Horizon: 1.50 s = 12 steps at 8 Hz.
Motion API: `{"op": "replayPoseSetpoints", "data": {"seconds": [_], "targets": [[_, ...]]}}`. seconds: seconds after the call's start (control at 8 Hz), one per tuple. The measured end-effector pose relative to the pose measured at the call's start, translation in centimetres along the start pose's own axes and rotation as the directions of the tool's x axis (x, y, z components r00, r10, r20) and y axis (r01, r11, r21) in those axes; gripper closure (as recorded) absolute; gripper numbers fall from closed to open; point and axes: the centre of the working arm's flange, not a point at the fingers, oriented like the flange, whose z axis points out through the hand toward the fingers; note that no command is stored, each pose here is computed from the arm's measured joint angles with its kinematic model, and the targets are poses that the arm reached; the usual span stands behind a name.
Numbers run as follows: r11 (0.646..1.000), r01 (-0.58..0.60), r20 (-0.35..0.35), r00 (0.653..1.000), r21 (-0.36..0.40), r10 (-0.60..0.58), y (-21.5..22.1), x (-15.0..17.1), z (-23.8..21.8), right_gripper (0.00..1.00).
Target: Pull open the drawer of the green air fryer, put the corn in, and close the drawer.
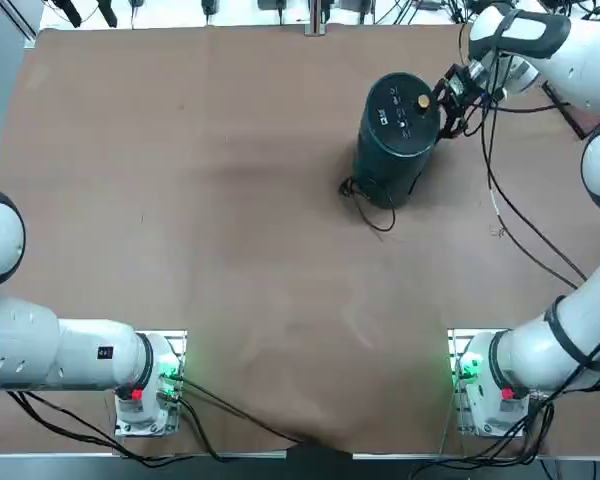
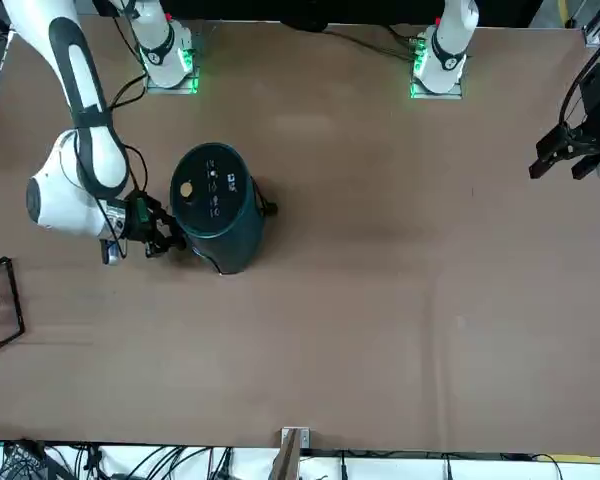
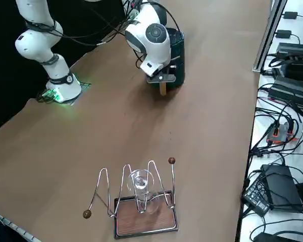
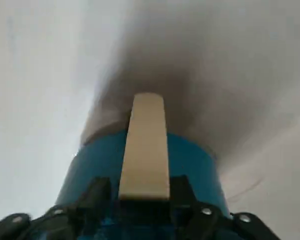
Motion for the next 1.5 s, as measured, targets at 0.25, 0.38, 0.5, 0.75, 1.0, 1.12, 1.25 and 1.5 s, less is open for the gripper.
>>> {"op": "replayPoseSetpoints", "data": {"seconds": [0.25, 0.38, 0.5, 0.75, 1.0, 1.12, 1.25, 1.5], "targets": [[1.0, 0.011, -0.005, 1.0, 0.011, -0.011, -0.6, -0.7, -0.5, 0.0], [1.0, 0.009, -0.011, 1.0, 0.024, -0.009, -0.8, -0.4, -1.2, 0.0], [0.999, 0.008, -0.019, 1.0, 0.045, -0.007, -1.2, 0.0, -2.4, 0.0], [0.998, 0.046, -0.067, 0.997, 0.044, -0.043, -1.5, 0.2, -6.3, 0.0], [0.995, 0.102, -0.119, 0.988, 0.008, -0.1, -1.6, -0.6, -10.9, 0.0], [0.992, 0.125, -0.141, 0.982, -0.011, -0.126, -1.8, -1.2, -12.9, 0.0], [0.988, 0.152, -0.17, 0.973, -0.034, -0.155, -2.1, -1.7, -14.8, 0.0], [0.958, 0.26, -0.221, 0.934, -0.12, -0.282, -2.3, -2.8, -18.9, 0.0]]}}
